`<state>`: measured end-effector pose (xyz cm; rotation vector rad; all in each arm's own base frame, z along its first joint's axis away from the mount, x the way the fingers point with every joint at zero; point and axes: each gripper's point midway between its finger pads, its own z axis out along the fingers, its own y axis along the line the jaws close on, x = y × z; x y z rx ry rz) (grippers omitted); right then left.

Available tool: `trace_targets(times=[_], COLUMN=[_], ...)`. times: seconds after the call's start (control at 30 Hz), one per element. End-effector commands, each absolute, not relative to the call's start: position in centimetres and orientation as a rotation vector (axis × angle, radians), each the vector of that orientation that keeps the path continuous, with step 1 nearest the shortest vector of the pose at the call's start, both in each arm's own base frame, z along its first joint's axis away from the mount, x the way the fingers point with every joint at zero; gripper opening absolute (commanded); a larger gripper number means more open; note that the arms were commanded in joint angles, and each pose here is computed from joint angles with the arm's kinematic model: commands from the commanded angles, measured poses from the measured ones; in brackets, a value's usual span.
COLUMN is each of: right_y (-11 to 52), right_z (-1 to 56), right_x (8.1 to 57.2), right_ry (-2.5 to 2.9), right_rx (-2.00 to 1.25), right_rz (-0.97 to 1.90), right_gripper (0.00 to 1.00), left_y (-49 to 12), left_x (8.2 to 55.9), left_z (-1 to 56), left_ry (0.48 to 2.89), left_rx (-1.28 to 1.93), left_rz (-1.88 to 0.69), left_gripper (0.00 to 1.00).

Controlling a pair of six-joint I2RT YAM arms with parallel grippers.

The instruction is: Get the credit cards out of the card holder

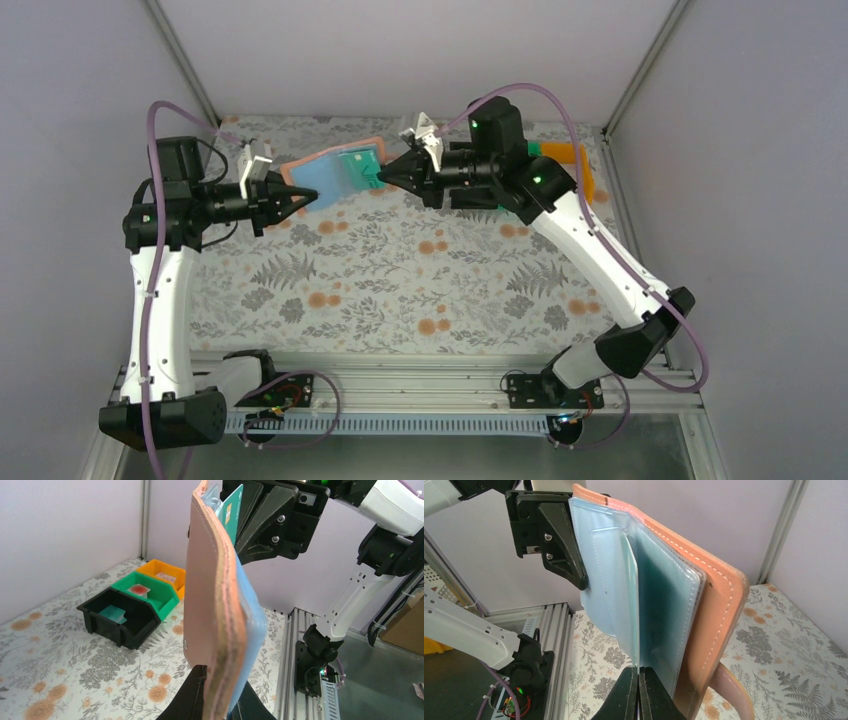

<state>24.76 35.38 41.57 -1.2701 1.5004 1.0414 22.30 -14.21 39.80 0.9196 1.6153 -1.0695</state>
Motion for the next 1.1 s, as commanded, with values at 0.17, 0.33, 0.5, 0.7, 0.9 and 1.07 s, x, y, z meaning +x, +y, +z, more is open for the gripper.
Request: trace_targets(times=[0.17, 0.33, 0.5, 0.7, 0.9, 1.07], right_y=[31.2, 28.2, 25.8, 22.6, 16.9, 16.8], right_z=[43.2, 42.6, 41.5, 38.9, 35.0, 33.0], right_x=[27.7, 30.3, 32.3, 34.6, 40.0, 43.4], right_ry=[1.551, 1.666, 1.778, 1.902, 1.951, 1.862], right_rx=[-1.112, -0.960, -0.813, -0.630, -0.068, 0.408], right_rz=[0.856, 0.851, 0.825, 0.811, 1.065, 1.232], right_gripper=[0.04, 0.04, 0.04, 0.04, 0.04, 0.04], left_y=[-13.3, -11.6, -11.4, -12.5, -12.3, -12.2], left_x=[24.5, 28.7, 30.0, 30.1, 31.4, 31.7], left_z=[39.0, 33.6, 28.9, 24.8, 24.8, 25.6], left_ry=[1.694, 1.892, 1.989, 2.037, 2.051, 2.053], left_rx=[0.824, 0.580, 0.442, 0.351, 0.342, 0.338], left_rz=[-0.989, -0.978, -1.073, -1.264, -1.230, -1.207], left_gripper=[0.02, 0.02, 0.02, 0.02, 0.02, 0.02])
